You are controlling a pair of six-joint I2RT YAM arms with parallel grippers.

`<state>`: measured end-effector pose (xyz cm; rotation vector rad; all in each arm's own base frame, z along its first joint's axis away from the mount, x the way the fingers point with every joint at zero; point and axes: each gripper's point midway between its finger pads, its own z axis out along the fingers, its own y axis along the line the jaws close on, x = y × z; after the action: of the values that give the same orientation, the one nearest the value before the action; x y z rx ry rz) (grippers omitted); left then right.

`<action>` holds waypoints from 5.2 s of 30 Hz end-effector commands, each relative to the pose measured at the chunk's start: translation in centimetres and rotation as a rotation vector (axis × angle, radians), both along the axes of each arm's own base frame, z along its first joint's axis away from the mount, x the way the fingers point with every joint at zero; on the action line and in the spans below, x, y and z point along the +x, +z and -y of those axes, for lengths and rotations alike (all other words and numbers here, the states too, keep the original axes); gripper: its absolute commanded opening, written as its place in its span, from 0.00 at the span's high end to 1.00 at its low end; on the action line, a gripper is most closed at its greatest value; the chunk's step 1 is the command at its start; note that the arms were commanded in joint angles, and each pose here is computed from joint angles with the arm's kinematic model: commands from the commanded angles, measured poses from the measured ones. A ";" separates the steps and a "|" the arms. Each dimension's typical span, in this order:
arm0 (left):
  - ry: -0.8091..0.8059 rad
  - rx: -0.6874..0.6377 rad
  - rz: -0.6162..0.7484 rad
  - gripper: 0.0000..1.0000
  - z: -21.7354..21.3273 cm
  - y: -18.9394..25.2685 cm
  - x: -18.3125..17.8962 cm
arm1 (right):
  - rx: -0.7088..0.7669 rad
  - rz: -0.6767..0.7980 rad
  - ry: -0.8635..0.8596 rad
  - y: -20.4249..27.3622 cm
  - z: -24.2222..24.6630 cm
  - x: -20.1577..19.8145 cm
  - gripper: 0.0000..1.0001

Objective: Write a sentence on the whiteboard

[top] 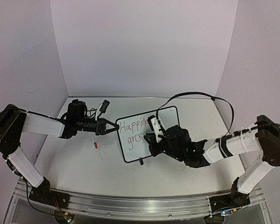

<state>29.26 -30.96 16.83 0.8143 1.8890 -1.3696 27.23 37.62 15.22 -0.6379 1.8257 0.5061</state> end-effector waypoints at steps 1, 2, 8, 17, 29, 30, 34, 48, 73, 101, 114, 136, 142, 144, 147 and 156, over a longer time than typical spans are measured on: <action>-0.029 0.003 0.018 1.00 0.3 0.4 -0.4 | 0.038 0.018 -0.003 1.3 -1.0 0.8 1.00; -0.028 0.003 0.018 1.00 0.3 0.4 -0.4 | 0.037 0.016 0.002 1.2 -1.1 0.8 1.00; -0.027 0.005 0.017 1.00 0.3 0.3 -0.3 | 0.034 0.010 0.017 1.0 -1.4 0.7 1.00; -0.020 0.012 0.014 1.00 0.2 -0.1 -0.3 | 0.115 0.110 0.066 5.1 3.1 -1.4 1.00; -0.015 0.012 0.016 1.00 0.3 0.1 -0.1 | 0.028 0.084 0.110 3.0 0.4 -0.5 1.00; -0.017 0.012 0.015 1.00 0.3 0.0 -0.1 | 0.024 0.082 0.109 2.9 0.4 -0.5 1.00; -0.016 0.013 0.015 1.00 0.3 -0.1 0.0 | 0.016 0.079 0.104 2.6 0.5 -0.5 1.00; -0.016 0.015 0.014 1.00 0.3 -0.2 -0.1 | -0.002 0.067 0.115 2.1 -0.1 -0.6 1.00; -0.021 0.010 0.017 1.00 0.3 0.1 -0.2 | -0.016 0.047 0.022 1.2 0.3 0.8 1.00; -0.023 0.010 0.012 1.00 0.4 0.0 -0.1 | -0.034 -0.019 -0.013 -0.9 1.9 -0.5 1.00; -0.022 0.010 0.017 1.00 0.3 0.1 -0.3 | 0.011 0.030 -0.081 1.1 1.7 1.3 1.00; -0.021 0.008 0.020 1.00 0.3 0.3 -0.2 | -0.017 -0.013 -0.075 -0.4 2.5 0.7 1.00; -0.020 0.008 0.019 1.00 0.3 0.3 -0.2 | -0.023 -0.030 -0.076 -1.0 2.8 0.3 1.00; -0.021 0.008 0.018 1.00 0.3 0.3 -0.2 | -0.025 -0.033 -0.078 -1.1 3.0 0.2 1.00; -0.020 0.009 0.017 1.00 0.3 0.2 -0.2 | -0.025 -0.040 -0.077 -1.3 3.0 0.0 1.00; -0.023 0.010 0.015 1.00 0.3 0.1 -0.2 | -0.027 -0.057 -0.075 -1.9 3.2 -0.5 1.00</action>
<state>29.32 -30.95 16.80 0.8128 1.8897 -1.3651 26.64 35.31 13.33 -0.6057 1.8904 0.4784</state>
